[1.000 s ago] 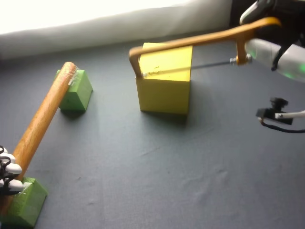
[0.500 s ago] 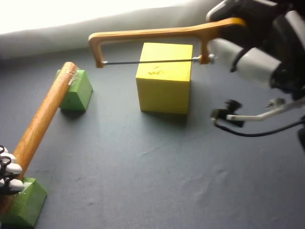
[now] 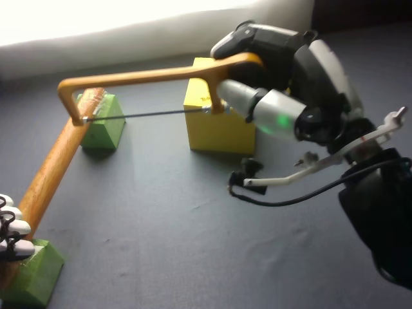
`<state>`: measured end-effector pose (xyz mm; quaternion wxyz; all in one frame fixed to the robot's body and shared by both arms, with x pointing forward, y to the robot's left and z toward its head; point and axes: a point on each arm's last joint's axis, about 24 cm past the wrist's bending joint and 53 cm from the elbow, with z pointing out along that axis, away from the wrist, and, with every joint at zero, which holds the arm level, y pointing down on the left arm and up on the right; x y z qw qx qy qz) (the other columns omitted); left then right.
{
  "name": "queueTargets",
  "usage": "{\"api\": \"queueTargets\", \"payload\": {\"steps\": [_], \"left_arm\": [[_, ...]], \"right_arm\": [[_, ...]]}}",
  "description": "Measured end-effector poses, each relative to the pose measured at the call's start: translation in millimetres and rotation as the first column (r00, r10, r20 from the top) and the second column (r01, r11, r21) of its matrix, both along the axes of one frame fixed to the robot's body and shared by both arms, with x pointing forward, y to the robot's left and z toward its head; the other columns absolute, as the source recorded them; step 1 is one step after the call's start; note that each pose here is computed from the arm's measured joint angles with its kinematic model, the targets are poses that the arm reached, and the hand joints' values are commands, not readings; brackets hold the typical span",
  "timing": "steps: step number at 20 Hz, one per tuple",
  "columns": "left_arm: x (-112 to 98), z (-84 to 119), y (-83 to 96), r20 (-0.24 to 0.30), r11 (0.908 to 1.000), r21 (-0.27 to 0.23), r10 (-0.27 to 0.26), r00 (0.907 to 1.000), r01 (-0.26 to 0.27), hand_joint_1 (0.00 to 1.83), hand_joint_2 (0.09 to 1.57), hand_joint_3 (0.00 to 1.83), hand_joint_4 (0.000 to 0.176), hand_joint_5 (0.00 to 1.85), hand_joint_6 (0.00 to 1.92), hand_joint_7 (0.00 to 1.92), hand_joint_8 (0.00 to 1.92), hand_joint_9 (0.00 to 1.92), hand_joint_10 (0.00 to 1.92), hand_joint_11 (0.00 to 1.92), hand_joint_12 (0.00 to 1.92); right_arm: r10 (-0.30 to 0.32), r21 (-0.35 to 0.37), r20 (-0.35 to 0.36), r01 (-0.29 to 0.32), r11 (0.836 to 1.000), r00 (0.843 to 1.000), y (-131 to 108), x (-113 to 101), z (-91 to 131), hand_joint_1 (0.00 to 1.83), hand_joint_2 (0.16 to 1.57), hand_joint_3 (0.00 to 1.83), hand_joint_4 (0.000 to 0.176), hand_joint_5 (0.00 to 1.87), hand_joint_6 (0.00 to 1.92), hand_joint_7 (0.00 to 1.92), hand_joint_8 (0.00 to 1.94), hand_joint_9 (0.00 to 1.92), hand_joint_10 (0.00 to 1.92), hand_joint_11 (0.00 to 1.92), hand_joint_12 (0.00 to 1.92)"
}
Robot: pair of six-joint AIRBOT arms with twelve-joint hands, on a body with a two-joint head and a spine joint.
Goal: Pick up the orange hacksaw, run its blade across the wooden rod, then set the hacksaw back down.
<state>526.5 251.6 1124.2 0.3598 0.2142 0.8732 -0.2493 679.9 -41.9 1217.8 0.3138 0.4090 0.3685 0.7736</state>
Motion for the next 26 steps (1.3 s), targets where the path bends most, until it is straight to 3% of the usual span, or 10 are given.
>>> {"api": "queueTargets", "payload": {"steps": [7,14,17,18,25,26], "left_arm": [[-0.2,-0.1,-0.6,-0.001,1.0,-0.002,0.001,1.0,-0.001,0.2,1.3,0.0,0.0,0.11,0.0,0.09,0.01,0.06,0.01,0.05,0.04],[-0.1,0.1,-0.6,-0.001,1.0,-0.002,0.002,1.0,-0.002,0.15,1.31,0.0,0.0,0.13,0.0,0.09,0.0,0.06,0.0,0.05,0.07],[-0.1,0.0,-0.6,-0.001,1.0,-0.002,0.001,1.0,-0.001,0.16,1.31,0.0,0.0,0.14,0.01,0.1,0.01,0.06,0.0,0.04,0.08],[-0.1,0.0,-0.6,-0.001,1.0,-0.002,0.001,1.0,-0.001,0.19,1.3,0.01,0.0,0.16,0.0,0.12,0.0,0.08,0.0,0.01,0.19],[0.0,0.0,-0.5,-0.001,1.0,-0.002,0.002,1.0,-0.002,0.17,1.31,0.0,0.0,0.17,0.0,0.11,0.0,0.06,0.0,0.0,0.17],[-0.1,0.1,-0.6,-0.001,1.0,-0.002,0.002,1.0,-0.002,0.16,1.31,0.0,0.0,0.16,0.0,0.1,0.0,0.05,0.0,0.0,0.15]], "right_arm": [[0.025,-0.025,-0.035,-0.026,0.999,0.999,23.3,1.7,-16.9,1.37,1.15,0.0,0.0,0.79,1.02,0.94,1.14,0.92,1.28,0.63,1.07],[0.003,-0.031,-0.102,-0.006,0.999,0.995,32.4,1.6,-37.2,1.38,1.14,0.0,0.0,0.82,0.99,0.95,1.11,0.94,1.26,0.64,1.06],[-0.008,-0.026,-0.099,0.006,1.0,0.995,32.6,2.0,-37.6,1.37,1.15,0.0,0.0,0.79,1.03,0.94,1.14,0.92,1.29,0.62,1.05],[-0.011,-0.029,-0.096,0.008,1.0,0.995,33.1,1.6,-37.2,1.38,1.13,0.0,0.0,0.82,0.98,0.97,1.09,0.94,1.25,0.66,1.04],[-0.059,-0.01,-0.07,0.058,0.998,0.996,30.7,10.3,-31.4,1.37,1.16,0.0,0.0,0.78,1.05,0.9,1.18,0.88,1.32,0.62,1.08],[-0.063,-0.007,-0.072,0.063,0.998,0.995,31.5,11.4,-33.0,1.37,1.14,0.0,0.0,0.81,0.99,0.94,1.14,0.93,1.27,0.62,1.07]]}}
